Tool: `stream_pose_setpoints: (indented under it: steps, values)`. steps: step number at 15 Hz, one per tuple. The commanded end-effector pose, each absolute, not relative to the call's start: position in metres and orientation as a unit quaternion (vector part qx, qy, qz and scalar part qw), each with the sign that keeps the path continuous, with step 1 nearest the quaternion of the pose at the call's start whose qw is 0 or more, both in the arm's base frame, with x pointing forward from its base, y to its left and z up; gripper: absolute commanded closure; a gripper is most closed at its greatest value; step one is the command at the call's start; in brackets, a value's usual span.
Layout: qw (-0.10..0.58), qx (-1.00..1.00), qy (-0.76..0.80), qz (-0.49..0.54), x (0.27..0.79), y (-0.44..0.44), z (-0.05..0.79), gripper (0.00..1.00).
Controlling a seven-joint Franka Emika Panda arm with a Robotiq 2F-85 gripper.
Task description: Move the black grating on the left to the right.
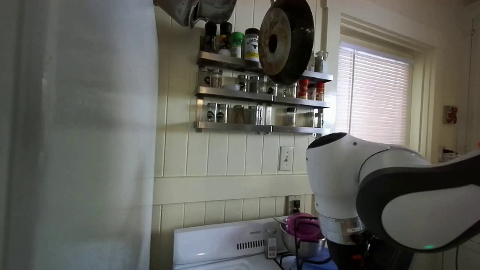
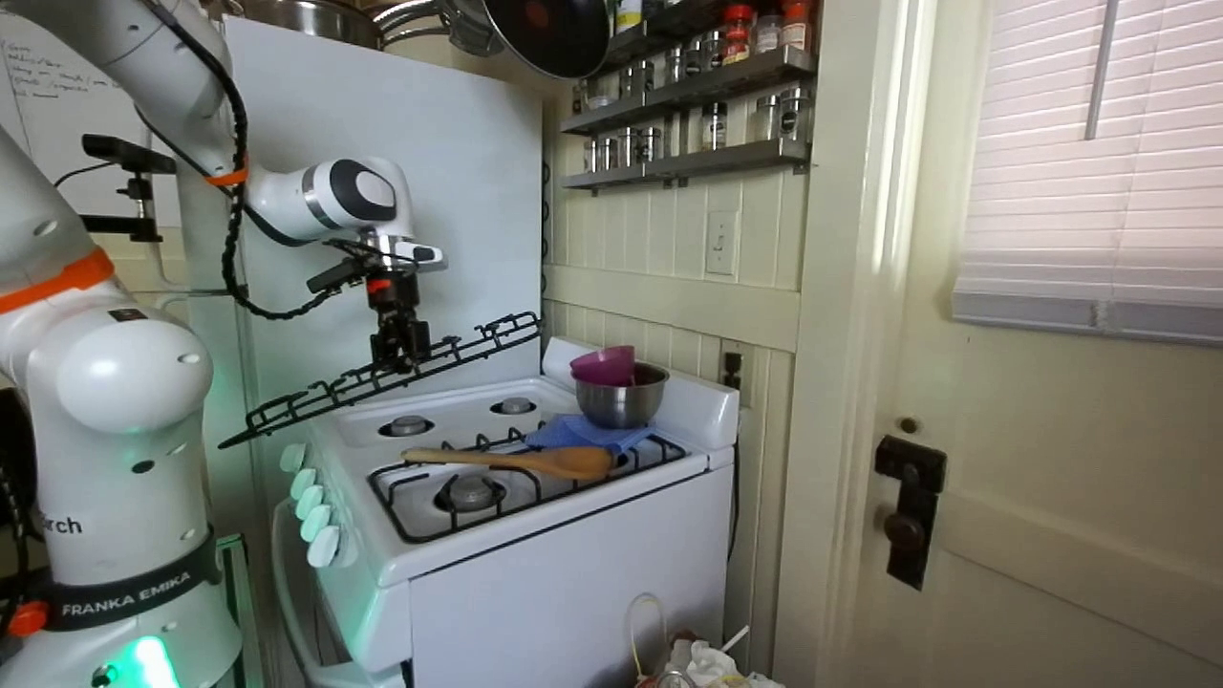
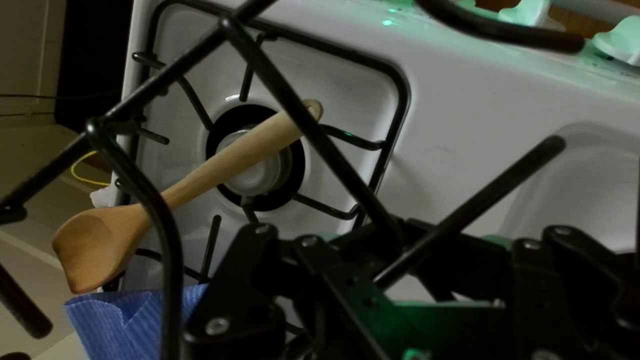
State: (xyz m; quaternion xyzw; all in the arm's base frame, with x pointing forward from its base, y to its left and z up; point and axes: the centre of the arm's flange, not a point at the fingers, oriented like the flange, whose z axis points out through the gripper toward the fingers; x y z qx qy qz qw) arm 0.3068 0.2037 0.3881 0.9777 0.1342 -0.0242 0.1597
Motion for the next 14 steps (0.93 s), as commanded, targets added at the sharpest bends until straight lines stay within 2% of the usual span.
stream_pose_setpoints:
  steps: [1, 6, 11, 14]
  values:
    - [0.164, 0.984, 0.068, -0.016, 0.316, 0.197, 0.411, 1.0]
    - [0.132, 0.991, -0.035, -0.006, 0.316, 0.165, 0.411, 1.0]
    - [0.069, 0.989, -0.129, -0.013, 0.3, 0.122, 0.4, 1.0]
    - [0.084, 0.989, -0.112, -0.036, 0.315, 0.127, 0.387, 1.0]
